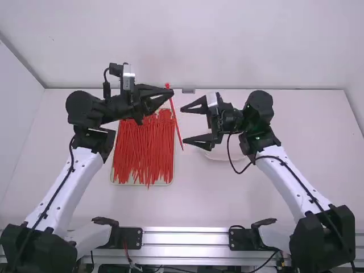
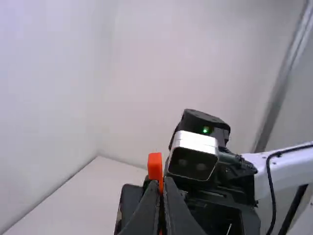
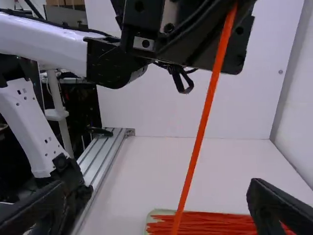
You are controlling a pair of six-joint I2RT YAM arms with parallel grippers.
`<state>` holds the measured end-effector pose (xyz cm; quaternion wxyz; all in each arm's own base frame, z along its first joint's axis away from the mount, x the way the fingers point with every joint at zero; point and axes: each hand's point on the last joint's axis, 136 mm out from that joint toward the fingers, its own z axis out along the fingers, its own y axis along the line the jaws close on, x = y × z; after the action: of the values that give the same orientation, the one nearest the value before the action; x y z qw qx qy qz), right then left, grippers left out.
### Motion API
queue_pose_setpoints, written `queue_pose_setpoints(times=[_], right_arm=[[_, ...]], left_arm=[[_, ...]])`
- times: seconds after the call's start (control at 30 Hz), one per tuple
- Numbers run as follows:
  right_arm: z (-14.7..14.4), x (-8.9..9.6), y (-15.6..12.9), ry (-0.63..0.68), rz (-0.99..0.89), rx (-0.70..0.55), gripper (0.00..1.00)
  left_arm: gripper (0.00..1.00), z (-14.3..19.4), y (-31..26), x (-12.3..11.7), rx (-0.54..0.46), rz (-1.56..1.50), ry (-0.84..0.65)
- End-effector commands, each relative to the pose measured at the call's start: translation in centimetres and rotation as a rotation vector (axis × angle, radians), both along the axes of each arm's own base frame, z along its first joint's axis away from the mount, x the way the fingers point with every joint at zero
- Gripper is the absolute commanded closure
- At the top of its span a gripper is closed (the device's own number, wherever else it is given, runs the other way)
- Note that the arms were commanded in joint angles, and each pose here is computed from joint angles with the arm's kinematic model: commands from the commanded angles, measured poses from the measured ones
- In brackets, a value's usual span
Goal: Fasten the cable tie
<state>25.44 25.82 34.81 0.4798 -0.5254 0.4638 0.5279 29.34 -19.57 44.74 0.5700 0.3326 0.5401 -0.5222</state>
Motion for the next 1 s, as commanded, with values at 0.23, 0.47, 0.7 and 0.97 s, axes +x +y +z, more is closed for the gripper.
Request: queue_pose_setpoints(times=[0.23, 0.47, 0.7, 0.97], right_arm=[[0.2, 0.7, -0.4, -0.093, -0.025, 0.0, 0.02], [-0.8, 2.8, -0.9, -0.108, -0.136, -0.027, 0.02], [-1.3, 3.4, -1.8, -0.228, -0.162, -0.037, 0.02], [-1.6, 3.6, -2.0, -0.444, -0.165, -0.04, 0.02]], left_arm=[[0.99, 0.8, 0.8, 3.3, 0.04, 0.05, 0.136], [0.98, -0.7, 0.2, 7.8, 0.078, 0.031, 0.364], [0.98, -3.0, 0.3, 12.1, 0.037, -0.03, 0.622], [0.98, -5.4, 1.6, 13.8, -0.014, -0.035, 0.836]])
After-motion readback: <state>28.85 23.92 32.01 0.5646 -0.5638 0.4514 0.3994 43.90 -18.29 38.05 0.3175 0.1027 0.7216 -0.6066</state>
